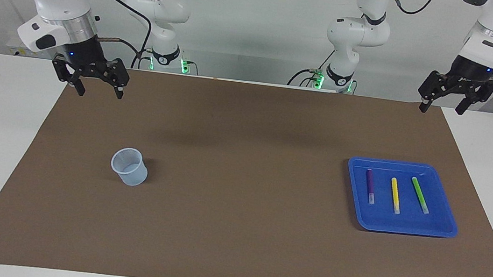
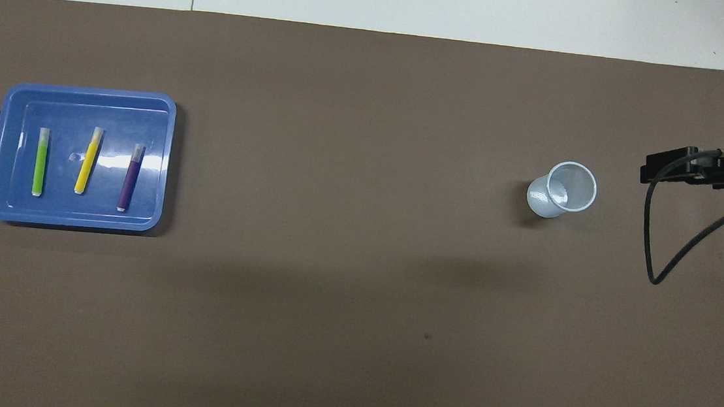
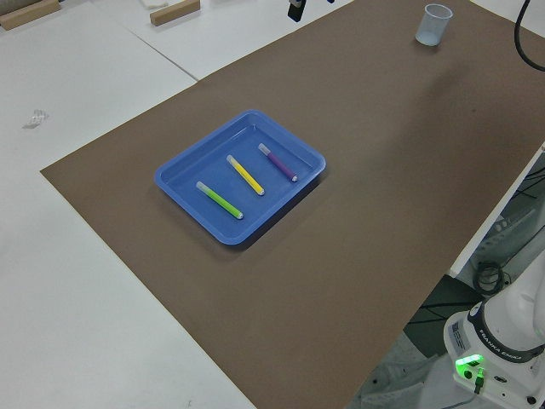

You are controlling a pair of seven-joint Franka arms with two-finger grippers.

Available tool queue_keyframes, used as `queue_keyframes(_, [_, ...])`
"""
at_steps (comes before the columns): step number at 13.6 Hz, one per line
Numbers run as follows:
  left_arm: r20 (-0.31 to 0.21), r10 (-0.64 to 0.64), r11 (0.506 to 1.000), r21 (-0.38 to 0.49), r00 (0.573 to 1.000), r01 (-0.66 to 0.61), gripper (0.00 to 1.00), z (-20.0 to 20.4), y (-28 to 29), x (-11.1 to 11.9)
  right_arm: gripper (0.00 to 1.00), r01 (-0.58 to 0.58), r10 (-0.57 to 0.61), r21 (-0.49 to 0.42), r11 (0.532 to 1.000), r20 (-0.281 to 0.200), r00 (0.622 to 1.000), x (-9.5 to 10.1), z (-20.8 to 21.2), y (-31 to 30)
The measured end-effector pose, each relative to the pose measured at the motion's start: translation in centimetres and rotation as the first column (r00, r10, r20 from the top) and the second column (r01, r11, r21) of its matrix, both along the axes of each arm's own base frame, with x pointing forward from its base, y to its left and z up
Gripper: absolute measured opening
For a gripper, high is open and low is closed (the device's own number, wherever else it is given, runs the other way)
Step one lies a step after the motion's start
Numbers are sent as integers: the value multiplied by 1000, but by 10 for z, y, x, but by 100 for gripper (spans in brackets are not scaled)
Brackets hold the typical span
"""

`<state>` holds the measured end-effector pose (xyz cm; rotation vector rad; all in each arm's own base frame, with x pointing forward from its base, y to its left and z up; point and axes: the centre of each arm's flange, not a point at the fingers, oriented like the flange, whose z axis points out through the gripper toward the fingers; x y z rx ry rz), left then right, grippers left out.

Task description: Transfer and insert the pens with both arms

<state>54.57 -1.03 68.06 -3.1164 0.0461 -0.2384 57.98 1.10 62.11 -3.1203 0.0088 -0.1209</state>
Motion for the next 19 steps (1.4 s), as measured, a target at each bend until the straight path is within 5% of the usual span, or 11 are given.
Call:
queue_keyframes(10, [-36,-6,1000,1,999,6,100,-3,-4,-7,100,23,-23,-1,1000,0,1000,0,1,-13])
queue_keyframes(19, [-35,-7,1000,2,999,7,100,-1,-4,-9,100,34,-34,-3,999,-47,998,-7,-1,-20])
